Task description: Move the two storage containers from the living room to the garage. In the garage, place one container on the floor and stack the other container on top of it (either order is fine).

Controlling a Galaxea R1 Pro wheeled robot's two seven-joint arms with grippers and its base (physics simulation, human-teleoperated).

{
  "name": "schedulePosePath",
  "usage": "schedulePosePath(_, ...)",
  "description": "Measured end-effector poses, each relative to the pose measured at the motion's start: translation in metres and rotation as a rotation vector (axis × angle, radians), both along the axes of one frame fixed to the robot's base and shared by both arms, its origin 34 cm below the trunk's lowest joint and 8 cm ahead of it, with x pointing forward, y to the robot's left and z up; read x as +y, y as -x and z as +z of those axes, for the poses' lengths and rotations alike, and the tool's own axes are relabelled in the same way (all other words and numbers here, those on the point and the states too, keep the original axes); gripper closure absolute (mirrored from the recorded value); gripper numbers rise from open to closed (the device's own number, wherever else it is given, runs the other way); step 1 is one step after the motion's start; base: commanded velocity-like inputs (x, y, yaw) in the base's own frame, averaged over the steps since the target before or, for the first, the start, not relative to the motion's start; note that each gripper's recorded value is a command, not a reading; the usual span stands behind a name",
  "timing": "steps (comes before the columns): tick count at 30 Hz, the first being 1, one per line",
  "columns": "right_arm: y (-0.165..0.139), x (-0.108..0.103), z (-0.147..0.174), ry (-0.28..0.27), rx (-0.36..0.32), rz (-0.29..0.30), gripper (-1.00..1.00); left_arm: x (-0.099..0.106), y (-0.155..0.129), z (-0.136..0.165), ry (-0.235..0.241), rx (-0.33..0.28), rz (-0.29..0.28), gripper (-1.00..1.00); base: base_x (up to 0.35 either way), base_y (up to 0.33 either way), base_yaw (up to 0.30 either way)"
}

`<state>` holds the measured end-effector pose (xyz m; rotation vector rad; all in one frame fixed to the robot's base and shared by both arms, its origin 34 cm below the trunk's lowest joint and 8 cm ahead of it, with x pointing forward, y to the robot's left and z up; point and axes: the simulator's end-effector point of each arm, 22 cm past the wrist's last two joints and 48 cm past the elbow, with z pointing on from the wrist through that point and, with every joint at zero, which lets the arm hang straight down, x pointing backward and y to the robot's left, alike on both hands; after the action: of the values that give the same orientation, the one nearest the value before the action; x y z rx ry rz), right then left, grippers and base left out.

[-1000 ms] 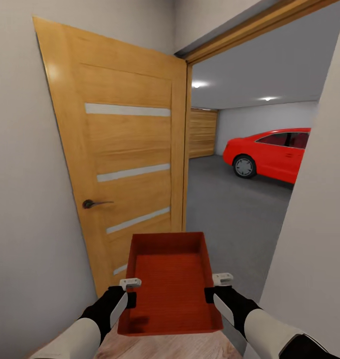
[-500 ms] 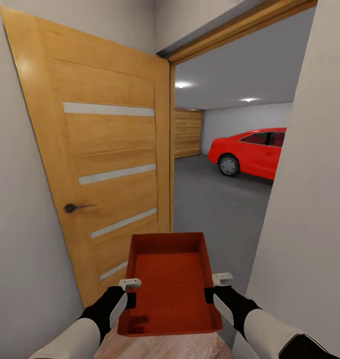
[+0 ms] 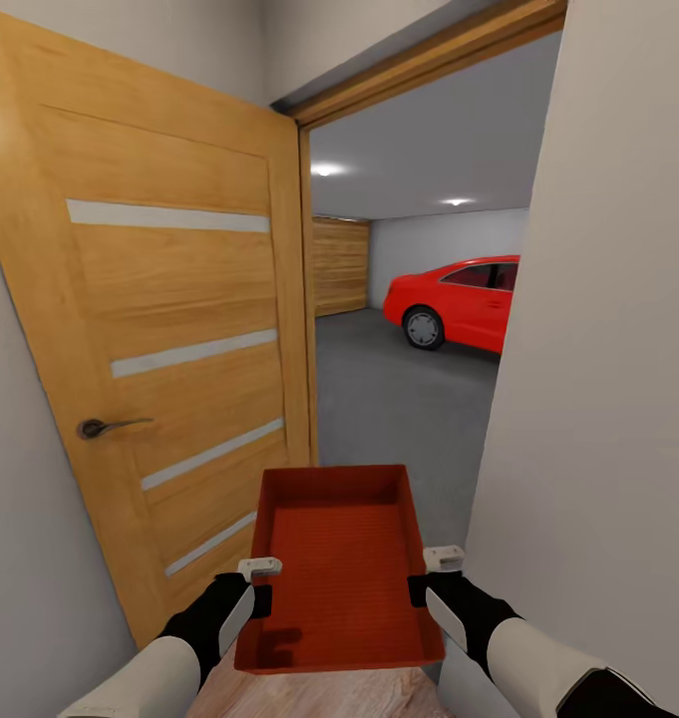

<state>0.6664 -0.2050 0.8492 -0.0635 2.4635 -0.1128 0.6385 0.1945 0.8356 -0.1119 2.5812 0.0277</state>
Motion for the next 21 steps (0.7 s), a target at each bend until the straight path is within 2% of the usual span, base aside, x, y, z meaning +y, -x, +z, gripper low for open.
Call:
schedulePosePath(14,-0.0005,-0.0002,0.0005,-0.002,-0.003,-0.001,1.00,-0.0001,-0.0008,0.0012,-0.002,-0.003,0.001,1.00,0.148,0.208,-0.004)
schedulePosePath(21,-0.0005,0.0001,0.0002,-0.001,-0.002,-0.001,1.00,0.0001,-0.0008,0.0007,-0.001,-0.002,0.000,1.00,0.051,0.046,-0.008)
